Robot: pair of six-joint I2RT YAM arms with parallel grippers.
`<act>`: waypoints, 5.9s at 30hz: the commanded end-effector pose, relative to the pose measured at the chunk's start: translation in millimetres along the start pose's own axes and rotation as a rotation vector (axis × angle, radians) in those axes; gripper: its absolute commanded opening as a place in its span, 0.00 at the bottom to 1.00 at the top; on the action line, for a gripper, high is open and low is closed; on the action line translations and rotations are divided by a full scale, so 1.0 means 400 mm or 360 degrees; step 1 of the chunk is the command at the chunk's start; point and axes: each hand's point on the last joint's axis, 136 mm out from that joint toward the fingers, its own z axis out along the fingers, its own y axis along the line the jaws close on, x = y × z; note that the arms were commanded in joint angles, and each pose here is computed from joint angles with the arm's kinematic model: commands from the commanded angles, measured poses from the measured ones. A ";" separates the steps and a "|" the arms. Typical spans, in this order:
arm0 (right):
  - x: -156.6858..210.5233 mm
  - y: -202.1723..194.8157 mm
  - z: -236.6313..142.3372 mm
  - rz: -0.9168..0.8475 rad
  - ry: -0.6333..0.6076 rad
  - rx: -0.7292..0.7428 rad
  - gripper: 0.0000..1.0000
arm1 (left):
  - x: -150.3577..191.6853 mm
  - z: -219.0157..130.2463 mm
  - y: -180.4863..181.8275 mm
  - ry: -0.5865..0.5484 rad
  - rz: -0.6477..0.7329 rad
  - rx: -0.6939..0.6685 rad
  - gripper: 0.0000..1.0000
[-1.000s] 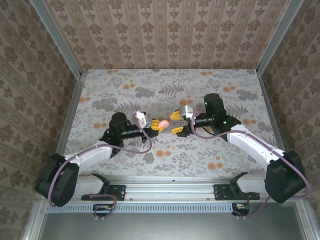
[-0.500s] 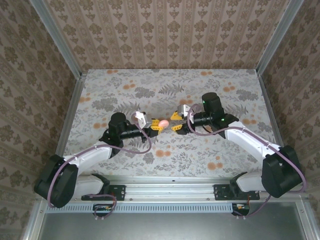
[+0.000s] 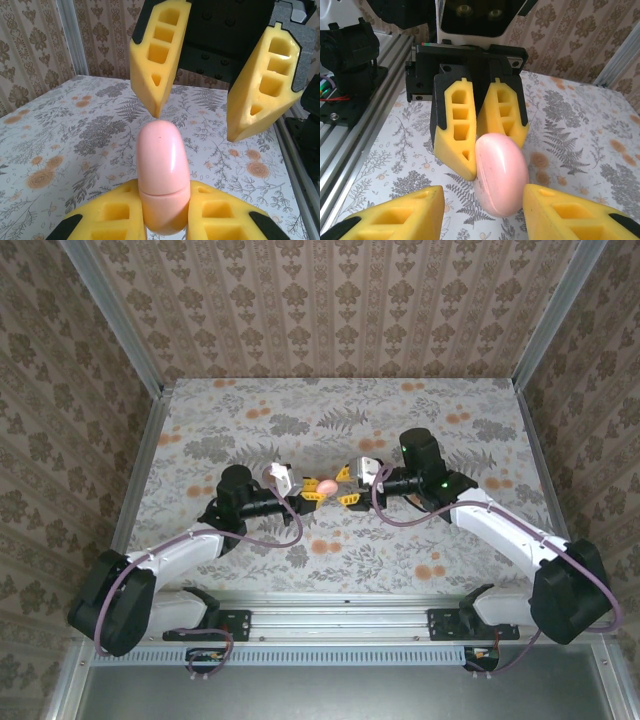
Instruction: Insert wireless bluetooth earbuds into charging case
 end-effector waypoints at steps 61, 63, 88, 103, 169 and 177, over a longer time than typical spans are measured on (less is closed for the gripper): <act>-0.010 0.005 0.047 0.0227 -0.0123 -0.0408 0.39 | -0.060 -0.013 -0.017 -0.0074 0.0106 0.0017 0.16; -0.009 0.007 0.048 0.0225 -0.0123 -0.0415 0.36 | -0.059 -0.012 -0.018 -0.0073 0.0102 0.0017 0.16; 0.112 -0.027 0.011 0.0322 0.0271 -0.0310 0.20 | -0.049 -0.019 0.045 -0.0002 0.0070 -0.0224 0.90; 0.356 -0.115 -0.139 0.1083 0.1070 -0.0112 0.23 | 0.014 -0.049 0.196 0.0282 -0.0195 -0.0683 1.00; 0.720 -0.272 -0.299 0.1688 0.1717 0.0015 0.39 | 0.109 -0.178 0.400 0.0475 -0.0791 -0.1046 0.99; 0.698 -0.309 -0.304 0.1627 0.1648 0.0117 0.39 | 0.109 -0.182 0.404 0.0498 -0.0799 -0.1042 0.97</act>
